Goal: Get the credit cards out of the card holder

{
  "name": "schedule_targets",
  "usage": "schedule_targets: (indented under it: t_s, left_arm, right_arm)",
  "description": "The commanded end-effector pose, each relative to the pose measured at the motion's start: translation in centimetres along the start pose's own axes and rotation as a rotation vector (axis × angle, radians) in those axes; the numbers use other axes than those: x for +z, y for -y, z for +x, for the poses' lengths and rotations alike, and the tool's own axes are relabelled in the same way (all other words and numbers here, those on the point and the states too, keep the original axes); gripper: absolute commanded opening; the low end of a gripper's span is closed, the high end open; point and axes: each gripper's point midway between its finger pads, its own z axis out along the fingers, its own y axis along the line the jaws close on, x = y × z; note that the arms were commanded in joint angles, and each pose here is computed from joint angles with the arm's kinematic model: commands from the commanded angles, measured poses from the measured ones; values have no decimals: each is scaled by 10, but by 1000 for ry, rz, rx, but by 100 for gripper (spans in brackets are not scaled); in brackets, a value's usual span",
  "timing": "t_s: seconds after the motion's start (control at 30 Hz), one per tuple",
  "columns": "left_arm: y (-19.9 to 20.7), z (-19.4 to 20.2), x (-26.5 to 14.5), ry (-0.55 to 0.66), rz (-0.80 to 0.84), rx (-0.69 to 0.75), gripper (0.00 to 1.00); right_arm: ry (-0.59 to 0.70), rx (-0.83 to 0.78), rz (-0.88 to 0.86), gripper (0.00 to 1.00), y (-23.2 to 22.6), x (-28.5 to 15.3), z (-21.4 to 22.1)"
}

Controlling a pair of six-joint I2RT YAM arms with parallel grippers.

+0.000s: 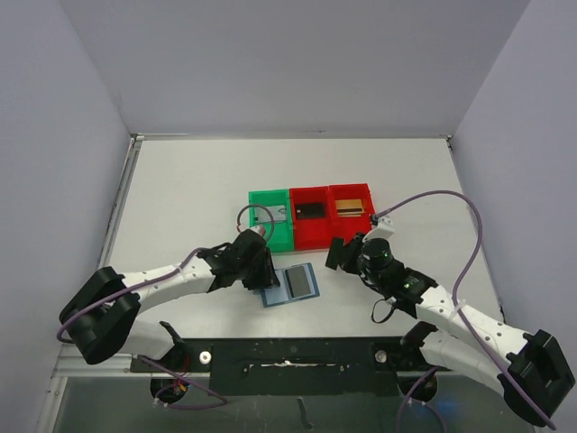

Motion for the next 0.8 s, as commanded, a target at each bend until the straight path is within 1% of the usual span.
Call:
schedule_targets:
  t_s: [0.0,0.13,0.27,0.43,0.5,0.53,0.63,0.67,0.77]
  left_arm:
    - [29,-24,-24,87,80,16,30]
    - [33,-31,-34,114,81,21,31]
    - [22,-44,-48,160,16,44,33]
    - [0,-70,-78,232,-42,45,40]
    - [-15,-84,-93,262,-66,28,45]
    - [-29,-101,-111,313,-77,7,52]
    - [-56,-124,-138,389,-120,-13,61]
    - [-64,-131,-147,417,-138,-20,64]
    - [-91,-145,-168,495,-226,-51,67]
  right_arm:
    - [111,-31,5,0,-4,-6,-44]
    - [128,-54,5,0,1,-10,-59]
    - [169,-99,-17,0,-2,-18,-74]
    - [250,-229,-76,0,-16,-25,-96]
    - [270,-338,-111,0,-25,-22,-103]
    - [291,-459,-143,0,-35,-17,-110]
    - [299,-658,-156,0,-48,-5,-116]
    - [293,-759,-154,0,-50,0,-118]
    - [270,-964,-119,0,-62,16,-120]
